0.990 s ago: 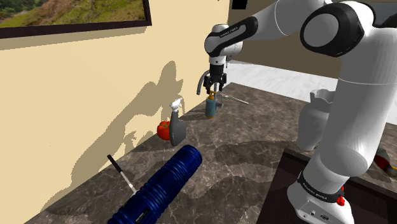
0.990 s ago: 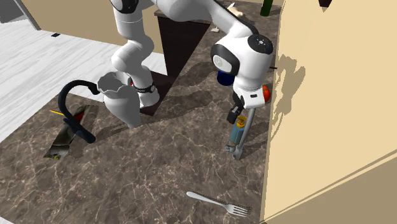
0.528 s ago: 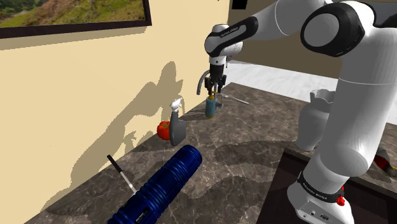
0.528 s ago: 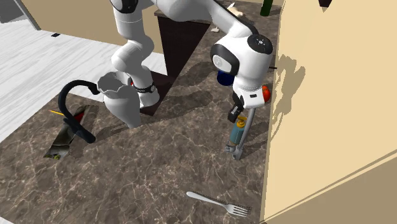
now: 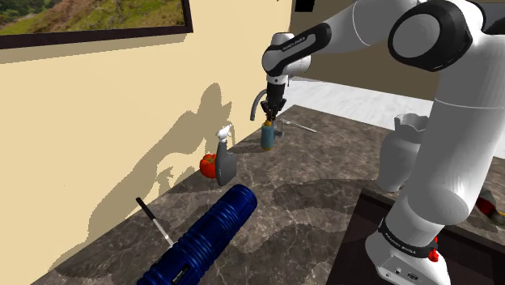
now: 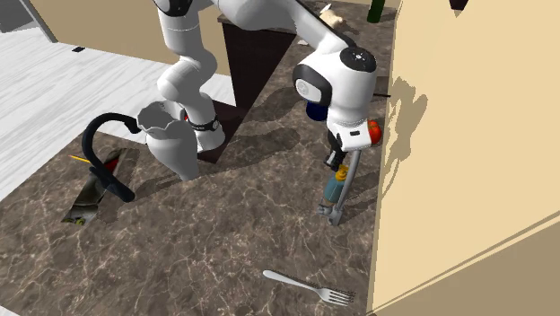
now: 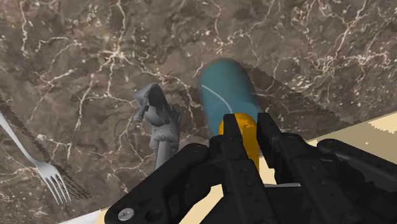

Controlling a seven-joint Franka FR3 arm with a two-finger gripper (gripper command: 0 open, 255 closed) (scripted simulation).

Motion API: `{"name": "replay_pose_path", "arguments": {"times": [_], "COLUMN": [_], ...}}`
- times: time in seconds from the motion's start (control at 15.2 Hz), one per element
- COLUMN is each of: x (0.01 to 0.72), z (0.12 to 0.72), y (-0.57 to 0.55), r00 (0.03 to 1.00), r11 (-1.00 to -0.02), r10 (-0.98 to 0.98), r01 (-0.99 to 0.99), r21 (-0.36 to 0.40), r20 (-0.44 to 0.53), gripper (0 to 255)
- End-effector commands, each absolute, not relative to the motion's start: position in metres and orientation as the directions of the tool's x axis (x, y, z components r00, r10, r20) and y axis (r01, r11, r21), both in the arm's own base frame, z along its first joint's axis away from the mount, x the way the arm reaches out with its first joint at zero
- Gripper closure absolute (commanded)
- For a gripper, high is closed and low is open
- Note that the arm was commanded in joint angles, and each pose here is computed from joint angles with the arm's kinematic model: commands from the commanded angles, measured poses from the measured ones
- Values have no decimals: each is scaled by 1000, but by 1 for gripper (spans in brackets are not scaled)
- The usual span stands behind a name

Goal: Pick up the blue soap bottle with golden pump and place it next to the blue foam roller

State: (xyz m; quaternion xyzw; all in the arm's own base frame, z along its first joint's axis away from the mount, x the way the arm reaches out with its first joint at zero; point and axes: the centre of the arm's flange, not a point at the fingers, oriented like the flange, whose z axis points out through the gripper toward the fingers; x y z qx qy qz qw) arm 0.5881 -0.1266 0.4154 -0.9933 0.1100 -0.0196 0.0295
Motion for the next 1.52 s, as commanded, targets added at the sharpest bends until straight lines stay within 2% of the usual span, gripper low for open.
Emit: {"name": "replay_pose_path", "arguments": {"times": [0.0,1.45], "x": [605,605], "z": [399,515], "y": [-127,-127], "r00": [977,977], "r11": [-976,-976], "r10": [-210,-210], "r01": [-209,-209], "r21": [-61,-61], "r20": [15,15], "gripper": [255,255]}}
